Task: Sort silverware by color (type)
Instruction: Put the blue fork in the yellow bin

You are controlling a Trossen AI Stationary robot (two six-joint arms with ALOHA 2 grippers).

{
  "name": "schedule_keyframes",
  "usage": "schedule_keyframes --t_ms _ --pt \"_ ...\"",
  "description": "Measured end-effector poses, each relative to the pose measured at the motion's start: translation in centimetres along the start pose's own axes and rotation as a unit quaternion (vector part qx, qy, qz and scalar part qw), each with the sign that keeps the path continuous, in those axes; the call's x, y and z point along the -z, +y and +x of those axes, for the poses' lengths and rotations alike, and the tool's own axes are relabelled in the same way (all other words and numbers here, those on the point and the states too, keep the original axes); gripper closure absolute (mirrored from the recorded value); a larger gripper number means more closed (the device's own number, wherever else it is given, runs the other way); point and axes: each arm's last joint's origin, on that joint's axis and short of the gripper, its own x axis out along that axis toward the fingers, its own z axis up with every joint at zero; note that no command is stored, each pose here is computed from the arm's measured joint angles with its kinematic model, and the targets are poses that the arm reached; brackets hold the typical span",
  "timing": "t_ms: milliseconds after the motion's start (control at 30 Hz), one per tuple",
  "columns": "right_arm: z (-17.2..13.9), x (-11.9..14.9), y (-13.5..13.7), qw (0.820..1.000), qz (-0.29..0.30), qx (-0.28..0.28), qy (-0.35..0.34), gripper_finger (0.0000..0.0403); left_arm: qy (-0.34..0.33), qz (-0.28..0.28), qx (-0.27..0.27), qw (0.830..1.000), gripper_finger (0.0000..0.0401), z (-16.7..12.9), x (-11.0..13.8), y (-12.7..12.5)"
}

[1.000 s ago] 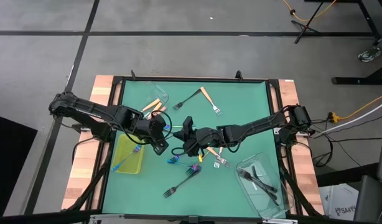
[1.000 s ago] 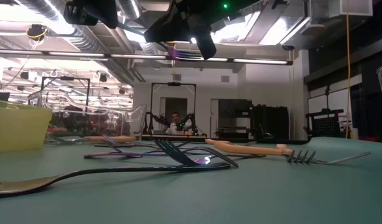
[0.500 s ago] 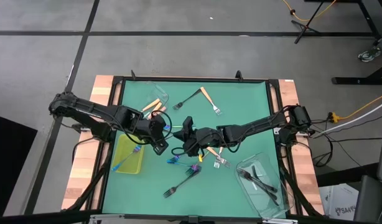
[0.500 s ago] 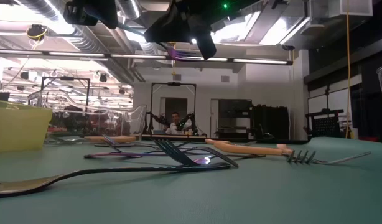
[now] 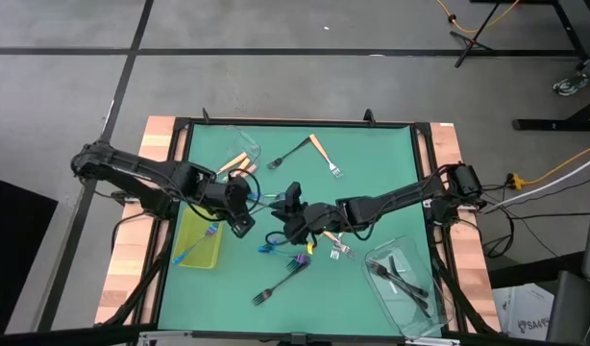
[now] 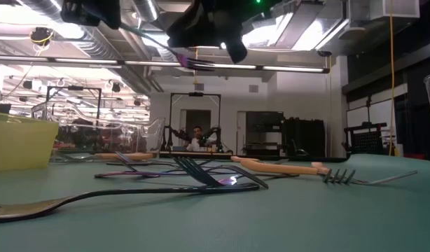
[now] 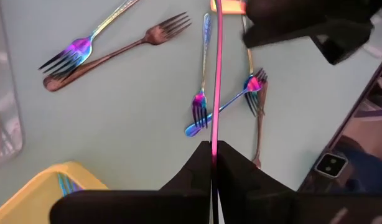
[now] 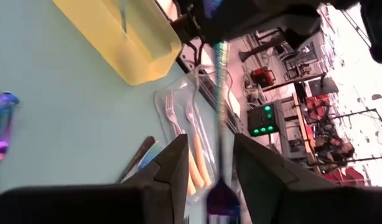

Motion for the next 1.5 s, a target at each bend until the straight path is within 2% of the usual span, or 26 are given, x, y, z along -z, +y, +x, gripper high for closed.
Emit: schedule_keyframes --t_ms 167,333,433,600,767,900,1100,1500 --pt "-0.9 -0.8 0.2 1.000 -0.004 0.004 -0.001 0.0279 0.013 -0.035 -0.007 0.999 0.0399 -1.8 0.7 1.2" --pt "-1.1 -0.6 0.0 1.000 -0.006 0.006 0.014 0.0278 0.079 -0.098 -0.021 0.992 0.0399 -3.7 2.3 2.7" --pt "-1.1 -0.4 0.0 0.999 -0.008 0.009 0.029 0.0278 0.131 -0.134 -0.025 0.982 0.0399 -4.8 3.5 3.3" --pt "-1.1 -0.3 0.1 0.999 -0.010 0.006 0.033 0.0278 0.221 -0.192 -0.041 0.955 0.0399 -5.7 5.2 3.5" --pt "-1.1 -0.1 0.4 0.999 -0.011 -0.010 0.044 0.0278 0.275 -0.223 -0.056 0.933 0.0399 -6.2 6.6 3.4" --pt "-1.2 0.1 0.6 0.998 -0.017 -0.020 0.052 0.0278 0.278 -0.248 -0.093 0.923 0.0398 -6.4 7.4 3.6" --pt "-1.0 0.7 0.4 0.998 -0.004 -0.025 0.065 0.0278 0.242 -0.283 -0.157 0.915 0.0398 -6.3 8.3 3.8" --pt "0.2 3.6 -0.8 0.990 0.084 -0.061 0.098 0.0278 0.215 -0.262 -0.211 0.917 0.0397 -3.8 9.2 2.1"
